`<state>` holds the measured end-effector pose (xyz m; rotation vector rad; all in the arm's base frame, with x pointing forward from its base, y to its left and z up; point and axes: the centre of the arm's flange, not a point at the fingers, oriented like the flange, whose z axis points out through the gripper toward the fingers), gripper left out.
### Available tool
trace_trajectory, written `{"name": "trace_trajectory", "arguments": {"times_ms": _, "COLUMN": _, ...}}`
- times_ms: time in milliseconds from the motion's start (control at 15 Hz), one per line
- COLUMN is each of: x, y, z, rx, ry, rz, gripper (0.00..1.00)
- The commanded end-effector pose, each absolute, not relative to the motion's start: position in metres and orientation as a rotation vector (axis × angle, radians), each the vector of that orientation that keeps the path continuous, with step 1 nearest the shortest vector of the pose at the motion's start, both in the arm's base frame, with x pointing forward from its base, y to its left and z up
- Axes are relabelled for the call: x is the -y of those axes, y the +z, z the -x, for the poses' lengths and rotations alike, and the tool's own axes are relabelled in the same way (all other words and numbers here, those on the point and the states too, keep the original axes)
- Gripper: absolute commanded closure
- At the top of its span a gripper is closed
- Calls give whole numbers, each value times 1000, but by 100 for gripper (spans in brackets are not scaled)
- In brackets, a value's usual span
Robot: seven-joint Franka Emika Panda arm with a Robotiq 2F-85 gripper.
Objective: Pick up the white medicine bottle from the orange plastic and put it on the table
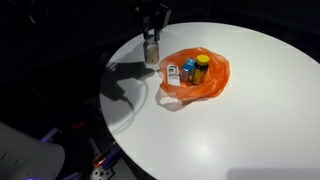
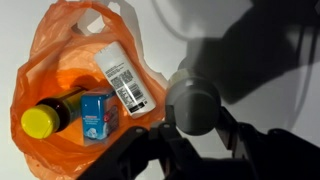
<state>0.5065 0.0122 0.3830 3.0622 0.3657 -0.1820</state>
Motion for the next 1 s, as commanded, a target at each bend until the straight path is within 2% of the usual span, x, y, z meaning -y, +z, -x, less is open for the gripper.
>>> {"name": "trace_trajectory", "arguments": {"times_ms": 0, "x": -14, "y": 379, "z": -505, "rx": -383, "ry": -196, "rz": -3060, "gripper": 56}}
{"name": "trace_trajectory", "arguments": {"times_ms": 200, "x": -15, "y": 375, "z": -503, "rx": -399, "ry": -213, "rz": -3058, "gripper": 56}}
{"name": "trace_trajectory", "arguments": {"times_ms": 267, "x": -15, "y": 375, "z": -503, "rx": -400, "ry": -213, "rz": -3058, "gripper": 81}}
{"name": "trace_trajectory", "arguments": {"times_ms": 867, "x": -22, "y": 332, "z": -514, "rx": -474, "ry": -140, "rz": -3048, "gripper": 81}}
{"name": "trace_trajectory", "arguments": {"times_ms": 933, "x": -24, "y": 331, "z": -513, "rx": -478, "ry": -128, "rz": -3052, "gripper": 54}}
